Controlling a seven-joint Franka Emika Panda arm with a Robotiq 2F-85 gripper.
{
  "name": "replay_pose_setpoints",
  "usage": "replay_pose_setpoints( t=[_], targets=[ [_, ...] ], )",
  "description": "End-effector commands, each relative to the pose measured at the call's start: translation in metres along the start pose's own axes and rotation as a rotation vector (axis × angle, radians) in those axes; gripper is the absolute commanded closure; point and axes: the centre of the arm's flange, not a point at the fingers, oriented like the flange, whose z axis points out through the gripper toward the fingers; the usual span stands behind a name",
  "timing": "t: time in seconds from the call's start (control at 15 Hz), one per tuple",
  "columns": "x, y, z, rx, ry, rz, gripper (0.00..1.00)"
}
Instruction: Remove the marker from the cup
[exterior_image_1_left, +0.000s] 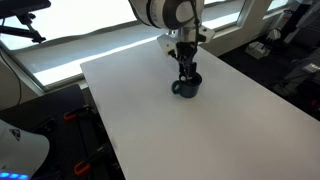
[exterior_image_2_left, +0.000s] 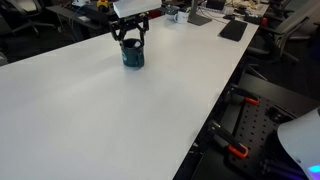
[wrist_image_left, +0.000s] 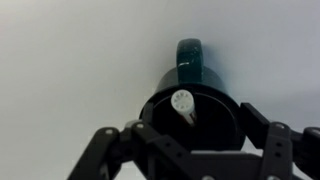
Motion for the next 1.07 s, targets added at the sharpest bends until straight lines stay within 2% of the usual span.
replay_pose_setpoints(
  t=[0.0,0.13,0.33,0.47,0.73,0.8,0.87,1.0],
  targets=[
    [-0.006,0.011,-0.01,-0.003,-0.015,0.01,0.14],
    [-0.005,0.013,-0.01,-0.003,-0.015,0.011,0.14],
    [-0.003,0.014,-0.01,-0.001,-0.014,0.012,0.27],
    [-0.001,0.014,-0.009,0.0,-0.01,0.008,0.42],
    [0.001,0.015,-0.006,0.002,-0.011,0.006,0.57],
    [0.001,0.015,-0.005,0.004,-0.011,0.006,0.53],
    [0.003,0.014,-0.003,0.004,-0.01,0.002,0.55],
    [0.005,0.013,0.003,0.007,-0.015,-0.007,0.53]
  ],
)
